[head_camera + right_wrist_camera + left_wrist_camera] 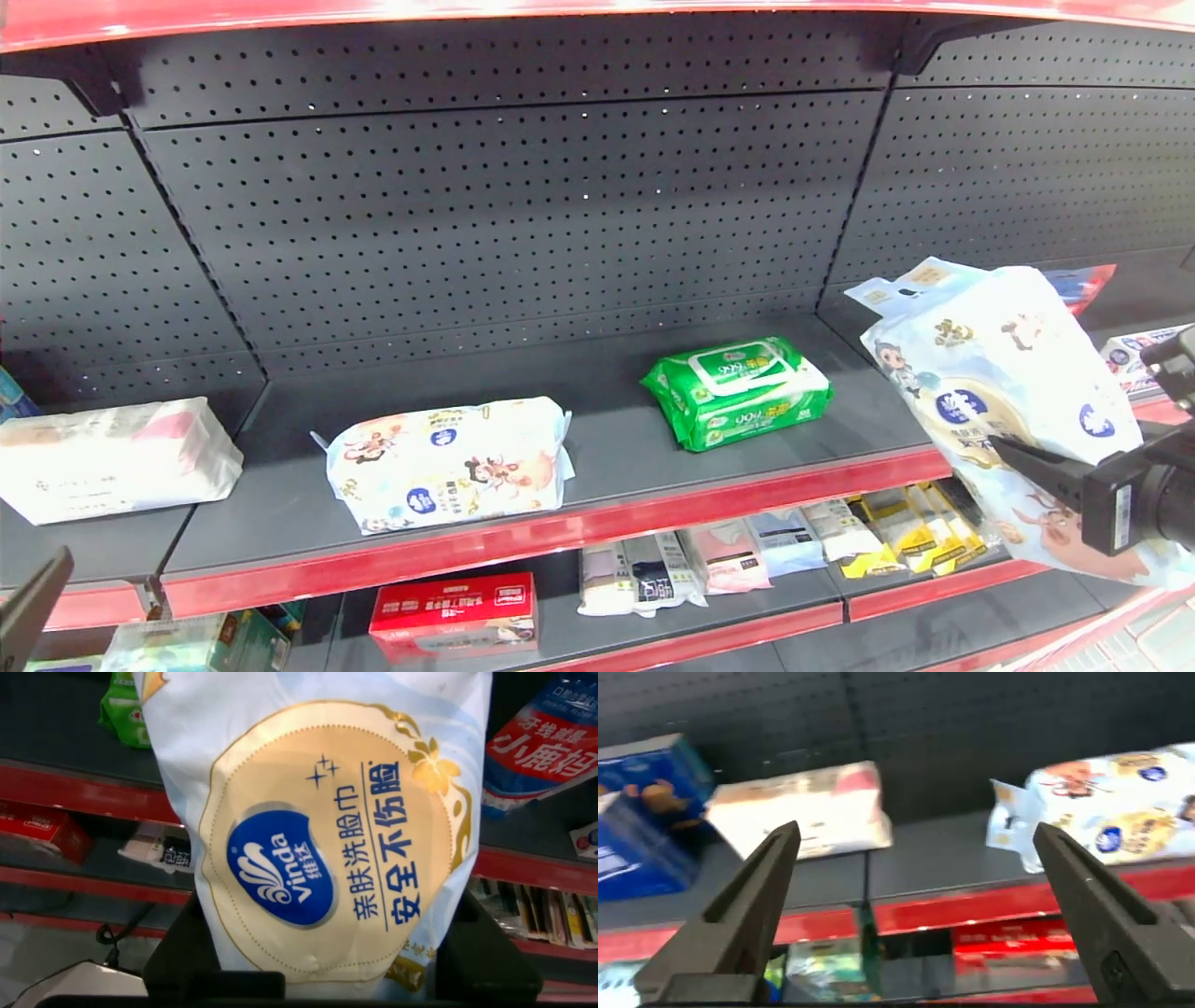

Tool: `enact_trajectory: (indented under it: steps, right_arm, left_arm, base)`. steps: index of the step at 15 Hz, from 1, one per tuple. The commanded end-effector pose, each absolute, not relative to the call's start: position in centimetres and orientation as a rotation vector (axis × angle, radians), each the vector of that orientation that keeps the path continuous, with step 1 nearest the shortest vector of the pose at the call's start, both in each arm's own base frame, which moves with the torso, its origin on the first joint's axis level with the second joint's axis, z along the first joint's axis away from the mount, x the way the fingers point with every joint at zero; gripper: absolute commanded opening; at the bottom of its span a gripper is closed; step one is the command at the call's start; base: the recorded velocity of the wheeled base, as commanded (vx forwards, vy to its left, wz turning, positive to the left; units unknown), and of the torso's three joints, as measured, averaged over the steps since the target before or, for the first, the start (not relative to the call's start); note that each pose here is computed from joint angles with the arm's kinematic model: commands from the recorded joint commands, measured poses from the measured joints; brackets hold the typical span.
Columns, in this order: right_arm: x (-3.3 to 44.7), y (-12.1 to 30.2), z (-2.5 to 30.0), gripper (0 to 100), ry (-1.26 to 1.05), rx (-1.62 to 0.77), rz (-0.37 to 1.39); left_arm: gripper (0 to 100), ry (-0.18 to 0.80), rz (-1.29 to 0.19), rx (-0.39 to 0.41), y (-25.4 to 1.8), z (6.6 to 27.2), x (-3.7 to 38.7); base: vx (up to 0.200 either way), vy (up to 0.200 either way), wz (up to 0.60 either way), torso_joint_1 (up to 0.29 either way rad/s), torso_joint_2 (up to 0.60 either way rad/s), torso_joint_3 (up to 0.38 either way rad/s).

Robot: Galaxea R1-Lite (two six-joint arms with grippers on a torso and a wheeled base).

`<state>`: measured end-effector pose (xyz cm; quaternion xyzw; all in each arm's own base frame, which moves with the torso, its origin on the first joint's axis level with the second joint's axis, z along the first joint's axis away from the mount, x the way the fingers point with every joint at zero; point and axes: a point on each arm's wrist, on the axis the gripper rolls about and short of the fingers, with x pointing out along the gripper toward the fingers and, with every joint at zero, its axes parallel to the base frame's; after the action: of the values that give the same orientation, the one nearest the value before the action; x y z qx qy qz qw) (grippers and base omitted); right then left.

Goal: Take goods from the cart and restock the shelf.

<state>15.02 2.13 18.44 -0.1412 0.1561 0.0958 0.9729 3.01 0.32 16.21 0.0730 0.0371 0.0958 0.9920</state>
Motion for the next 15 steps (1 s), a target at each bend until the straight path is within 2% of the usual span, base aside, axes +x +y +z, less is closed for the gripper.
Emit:
enact_trajectory:
  steps: [1,5,8,9,11,15]
  right_arm:
    - [14.8,2.1,18.4,0,0.313,-0.283,0.191]
    - [14.6,2.0,18.4,0,0.311,-0.274,0.188]
    - [13.9,1.8,17.9,0,0.316,-0.273,0.181]
    - [13.3,1.6,17.6,0,0.318,-0.272,0.17]
    - [13.4,1.0,18.0,0,0.306,-0.271,0.125]
    - [13.4,0.9,18.4,0,0.29,-0.278,0.117]
  left_arm:
    - [100,0.079,0.284,0.151,0.5,16.3,3.0]
    - [100,0.135,0.519,0.151,1.2,15.9,3.3]
    - [100,0.145,0.507,0.128,1.1,14.9,3.0]
    - [100,0.12,0.46,0.067,1.0,13.4,2.0]
    - [100,0.106,0.3,0.053,0.7,10.7,0.6]
    - [100,0.069,-0.012,0.001,0.1,9.0,-0.8]
  base:
    - [0.0,0.0,0.0,0.0,0.0,0.0]
    - [0.0,0.0,0.0,0.0,0.0,0.0]
    - [0.0,0.0,0.0,0.0,0.0,0.0]
    - [0.0,0.0,0.0,0.0,0.0,0.0]
    - [0.0,0.0,0.0,0.0,0.0,0.0]
    - [0.0,0.0,0.0,0.0,0.0,0.0]
